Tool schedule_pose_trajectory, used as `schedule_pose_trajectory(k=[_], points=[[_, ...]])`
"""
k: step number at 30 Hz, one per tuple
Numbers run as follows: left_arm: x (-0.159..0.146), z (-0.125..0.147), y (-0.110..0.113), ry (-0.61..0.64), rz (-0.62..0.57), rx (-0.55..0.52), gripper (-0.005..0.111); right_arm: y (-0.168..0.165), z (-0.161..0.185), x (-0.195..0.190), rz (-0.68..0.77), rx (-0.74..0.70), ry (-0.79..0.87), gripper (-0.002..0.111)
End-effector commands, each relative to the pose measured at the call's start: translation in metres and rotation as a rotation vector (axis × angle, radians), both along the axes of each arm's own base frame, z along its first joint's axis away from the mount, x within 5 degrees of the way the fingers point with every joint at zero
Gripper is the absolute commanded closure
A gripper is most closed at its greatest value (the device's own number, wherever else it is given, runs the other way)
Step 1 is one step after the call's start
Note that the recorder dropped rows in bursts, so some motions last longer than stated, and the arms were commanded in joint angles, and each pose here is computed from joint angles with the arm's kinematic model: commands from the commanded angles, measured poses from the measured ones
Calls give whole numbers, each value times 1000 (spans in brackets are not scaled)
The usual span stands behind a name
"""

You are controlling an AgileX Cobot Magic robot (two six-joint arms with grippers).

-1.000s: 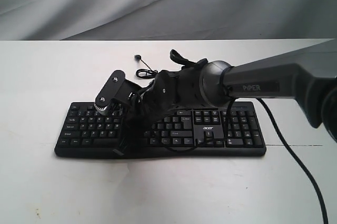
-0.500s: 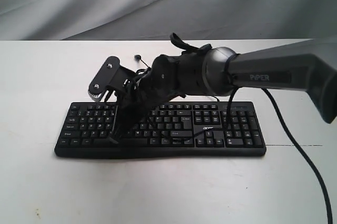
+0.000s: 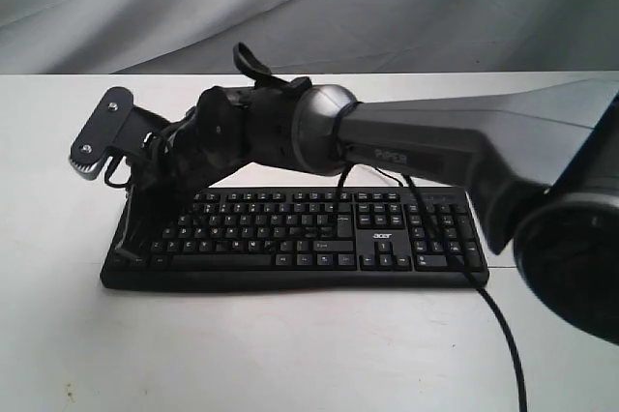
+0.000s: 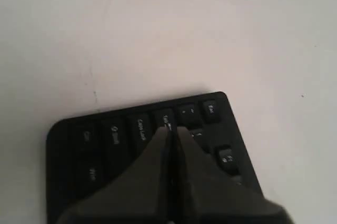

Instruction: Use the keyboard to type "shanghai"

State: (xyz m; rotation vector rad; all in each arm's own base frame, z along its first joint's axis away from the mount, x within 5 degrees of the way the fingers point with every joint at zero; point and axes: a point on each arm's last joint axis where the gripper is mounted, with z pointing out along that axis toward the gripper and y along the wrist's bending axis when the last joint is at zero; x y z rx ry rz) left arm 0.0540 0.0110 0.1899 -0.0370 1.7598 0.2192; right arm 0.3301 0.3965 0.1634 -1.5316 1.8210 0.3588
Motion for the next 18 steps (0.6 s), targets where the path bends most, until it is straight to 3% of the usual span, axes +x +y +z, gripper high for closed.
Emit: schedule_pose_trajectory(k=[1,10,18], points=[[0,0,-1,-10,-8,-5,107,7,-13,-1,7,-11,18,108],[0,0,-1,-10,-8,-5,107,9,-37,0,1,-32,30,108],[0,0,-1,-10,-8,-5,107,10,-37,2,-8,-21,14,108]])
